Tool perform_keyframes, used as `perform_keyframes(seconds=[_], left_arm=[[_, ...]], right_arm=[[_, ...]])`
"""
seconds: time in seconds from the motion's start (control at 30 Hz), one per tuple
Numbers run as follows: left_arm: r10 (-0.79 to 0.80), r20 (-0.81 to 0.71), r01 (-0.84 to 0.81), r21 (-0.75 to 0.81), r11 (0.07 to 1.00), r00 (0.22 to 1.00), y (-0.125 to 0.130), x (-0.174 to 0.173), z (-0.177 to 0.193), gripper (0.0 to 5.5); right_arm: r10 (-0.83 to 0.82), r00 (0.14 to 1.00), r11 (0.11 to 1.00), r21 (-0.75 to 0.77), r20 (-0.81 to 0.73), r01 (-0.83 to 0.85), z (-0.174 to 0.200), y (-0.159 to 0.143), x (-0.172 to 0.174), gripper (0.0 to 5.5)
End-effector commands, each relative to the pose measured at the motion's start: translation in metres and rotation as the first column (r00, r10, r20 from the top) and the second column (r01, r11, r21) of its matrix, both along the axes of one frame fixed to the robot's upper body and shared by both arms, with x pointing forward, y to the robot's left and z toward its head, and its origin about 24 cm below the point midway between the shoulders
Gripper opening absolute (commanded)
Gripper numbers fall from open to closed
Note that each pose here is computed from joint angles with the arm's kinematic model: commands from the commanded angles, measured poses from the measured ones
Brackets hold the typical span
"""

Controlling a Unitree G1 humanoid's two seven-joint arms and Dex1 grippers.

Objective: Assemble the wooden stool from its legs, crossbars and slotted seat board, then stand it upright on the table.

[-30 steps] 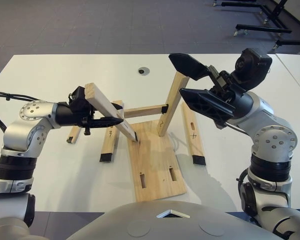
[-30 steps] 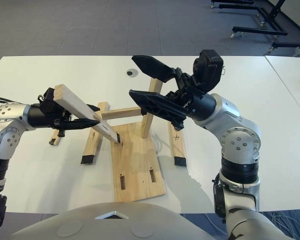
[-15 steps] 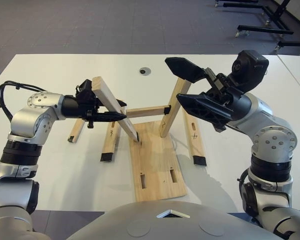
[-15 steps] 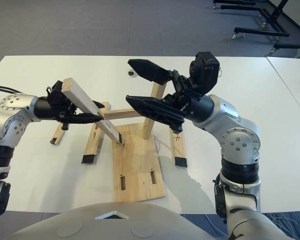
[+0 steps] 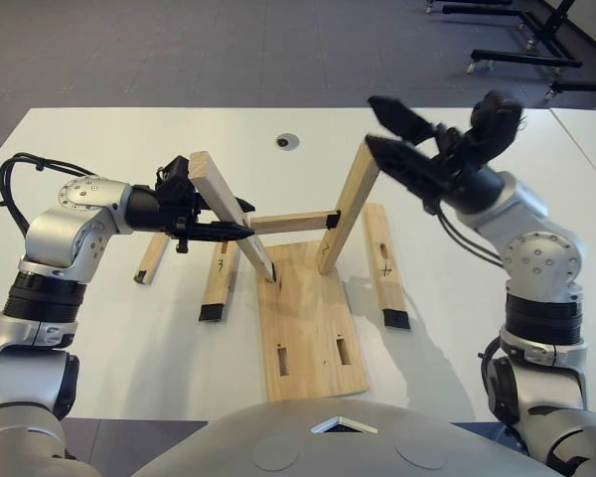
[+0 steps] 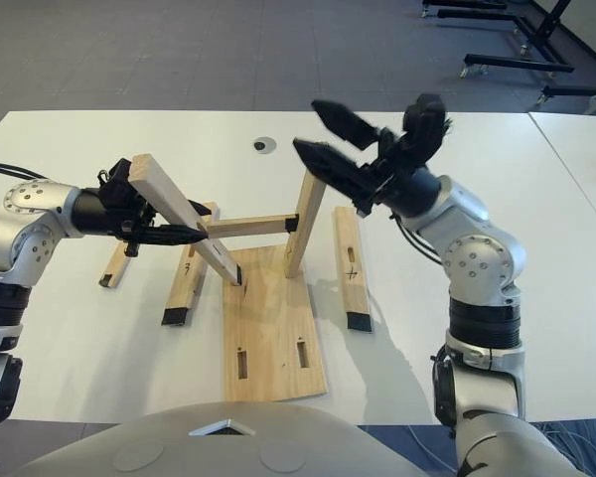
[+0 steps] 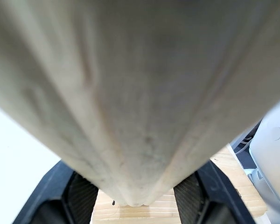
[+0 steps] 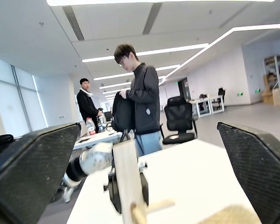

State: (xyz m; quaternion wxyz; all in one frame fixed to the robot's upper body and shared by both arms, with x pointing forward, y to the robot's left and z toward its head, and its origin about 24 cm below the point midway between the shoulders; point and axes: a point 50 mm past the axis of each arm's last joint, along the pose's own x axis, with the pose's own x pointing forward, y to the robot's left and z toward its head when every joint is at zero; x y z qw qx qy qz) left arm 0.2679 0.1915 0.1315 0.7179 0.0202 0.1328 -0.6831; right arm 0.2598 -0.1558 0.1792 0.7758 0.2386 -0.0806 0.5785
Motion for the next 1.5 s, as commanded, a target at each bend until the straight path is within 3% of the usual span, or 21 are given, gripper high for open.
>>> perform_keyframes(seconds=[0.03,0.53,0.97,1.17,1.5], left_arm=[[0.018,-0.129,0.001,0.145,0.989,0.992,0.008,-0.009,-0.030,2.03],[-0.038,-0.120,0.057,0.159,0.986,0.992,-0.007,-0.005,-0.030,2.03],[-0.140,-0.089,0.161,0.317,0.935,0.986,-0.021,0.004,-0.030,2.03],[-0.141,-0.090,0.161,0.284,0.945,0.986,-0.022,0.004,-0.024,2.03],[-0.133,-0.103,0.155,0.253,0.955,0.986,-0.022,-0.001,-0.027,2.03]], right_arm=[[0.044,0.999,0.999,-0.028,-0.032,-0.045,-0.015,0.011,-0.004,5.40],[0.095,0.994,0.994,-0.057,-0.050,-0.097,-0.024,0.017,-0.009,5.40],[0.097,0.995,0.994,-0.036,-0.037,-0.099,-0.021,0.018,-0.010,5.40],[0.105,0.994,0.994,-0.023,-0.038,-0.106,-0.020,0.021,-0.011,5.40],[0.207,0.966,0.967,0.183,-0.155,-0.178,-0.032,0.038,-0.007,5.40]])
